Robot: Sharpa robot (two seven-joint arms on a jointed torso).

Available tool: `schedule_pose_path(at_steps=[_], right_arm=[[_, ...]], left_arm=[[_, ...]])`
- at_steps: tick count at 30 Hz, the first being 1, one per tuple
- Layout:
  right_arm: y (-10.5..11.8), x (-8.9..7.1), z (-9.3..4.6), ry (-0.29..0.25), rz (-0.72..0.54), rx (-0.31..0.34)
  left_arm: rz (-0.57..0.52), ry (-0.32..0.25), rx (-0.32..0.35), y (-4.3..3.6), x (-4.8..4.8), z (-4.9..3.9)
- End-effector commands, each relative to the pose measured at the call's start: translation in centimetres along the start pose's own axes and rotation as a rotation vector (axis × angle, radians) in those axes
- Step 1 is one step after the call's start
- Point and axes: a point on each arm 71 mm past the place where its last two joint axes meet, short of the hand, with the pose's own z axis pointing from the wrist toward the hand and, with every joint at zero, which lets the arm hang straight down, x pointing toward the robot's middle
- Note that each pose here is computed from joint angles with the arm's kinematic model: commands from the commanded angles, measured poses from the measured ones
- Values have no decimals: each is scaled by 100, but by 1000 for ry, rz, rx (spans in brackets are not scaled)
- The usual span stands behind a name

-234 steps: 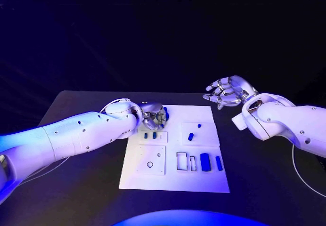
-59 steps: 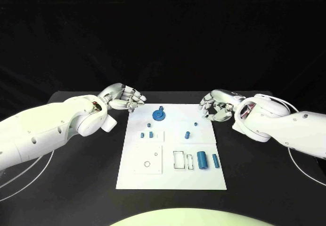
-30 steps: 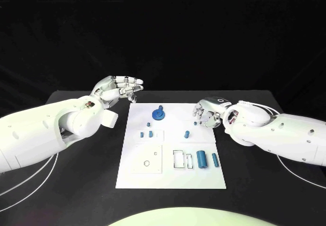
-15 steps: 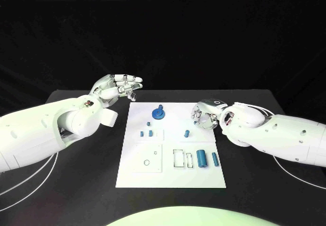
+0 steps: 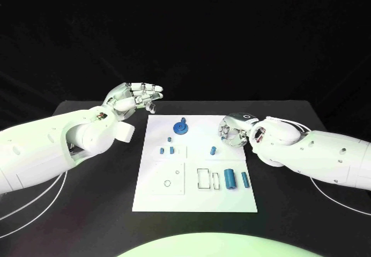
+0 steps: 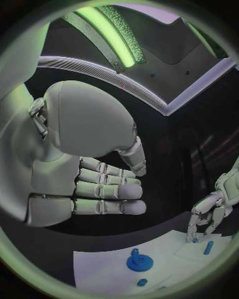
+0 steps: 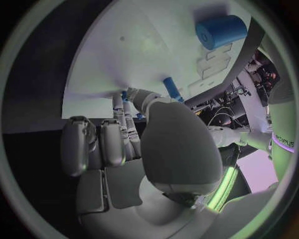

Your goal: Assemble the parts on the task board

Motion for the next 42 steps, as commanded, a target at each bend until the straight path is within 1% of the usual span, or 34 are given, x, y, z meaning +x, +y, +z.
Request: schedule_pose_path(at_steps=[1,8,12,16,24,31,42], right_arm=[[32,50,1,25,-13,-11],[40,98,1,54,-30,2],[39,107,-1,53,-51,13],[55,97,-2,26,-83,14],[98,67,-7,-27,-107,9],[117,27,-17,-84,-105,8],[136,-47,-62,-155,-73,-6]], left_arm=[[-10,2,13,-17,18,4],[-10,1,12,-19,17,-1],[-9,0,10,-18,14,-3],[-1,-15,1,-13,1,-7],[8,-28,-5,-9,-14,-9],[11,-25,-7,-8,-7,-10],[13,-25,-7,-8,-15,-16]])
